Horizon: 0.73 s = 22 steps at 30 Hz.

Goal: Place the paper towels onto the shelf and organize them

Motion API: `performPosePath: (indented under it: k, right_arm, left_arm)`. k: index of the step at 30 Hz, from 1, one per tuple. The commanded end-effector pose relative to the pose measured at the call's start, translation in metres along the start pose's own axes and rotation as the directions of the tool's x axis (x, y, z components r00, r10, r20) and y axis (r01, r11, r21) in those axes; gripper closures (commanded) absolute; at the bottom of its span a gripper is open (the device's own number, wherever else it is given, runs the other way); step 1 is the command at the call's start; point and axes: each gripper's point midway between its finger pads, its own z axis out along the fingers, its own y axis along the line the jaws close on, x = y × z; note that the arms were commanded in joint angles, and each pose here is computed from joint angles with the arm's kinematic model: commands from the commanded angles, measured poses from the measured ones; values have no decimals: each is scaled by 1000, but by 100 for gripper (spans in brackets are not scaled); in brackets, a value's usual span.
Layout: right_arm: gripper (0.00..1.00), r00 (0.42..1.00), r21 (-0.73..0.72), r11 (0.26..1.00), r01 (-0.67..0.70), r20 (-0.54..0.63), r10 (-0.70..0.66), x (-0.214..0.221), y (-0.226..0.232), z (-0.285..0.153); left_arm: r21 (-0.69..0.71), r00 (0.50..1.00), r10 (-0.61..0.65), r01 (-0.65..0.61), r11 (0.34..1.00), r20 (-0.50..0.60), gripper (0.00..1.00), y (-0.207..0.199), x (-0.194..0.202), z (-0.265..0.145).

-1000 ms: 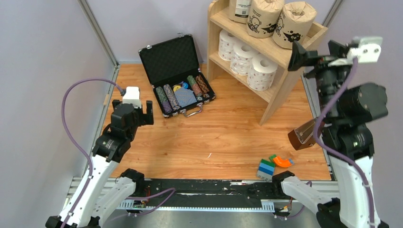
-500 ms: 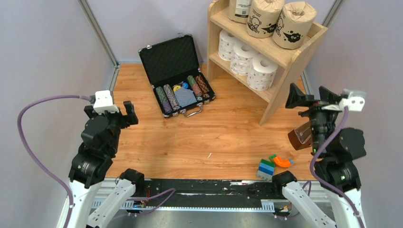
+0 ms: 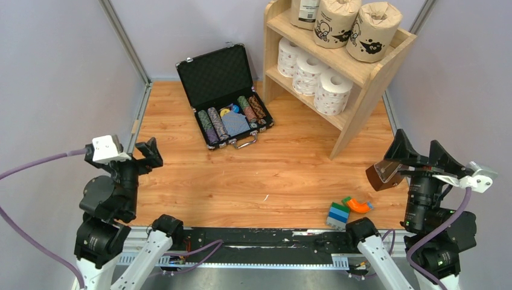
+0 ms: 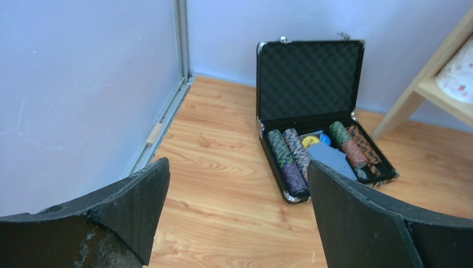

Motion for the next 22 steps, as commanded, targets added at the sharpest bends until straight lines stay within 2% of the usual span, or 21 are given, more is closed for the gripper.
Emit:
performPosePath:
  k: [1,10,22]
  right_arm:
    - [0,999,36,999,-21,31,20,-8,-8,-3]
    - [0,1000,36,999,4,26,-5,-11,-7,0]
    - [0,1000,27,1000,8,21,-9,-16,-1,6]
  left_arm:
    - [0,991,-90,90,996,96,0,5,-22,-9]
    - [-18,973,-160,165,986,166,0,17,-27,-22]
    - [-19,963,-198,205,979,183,0,18,-23,-21]
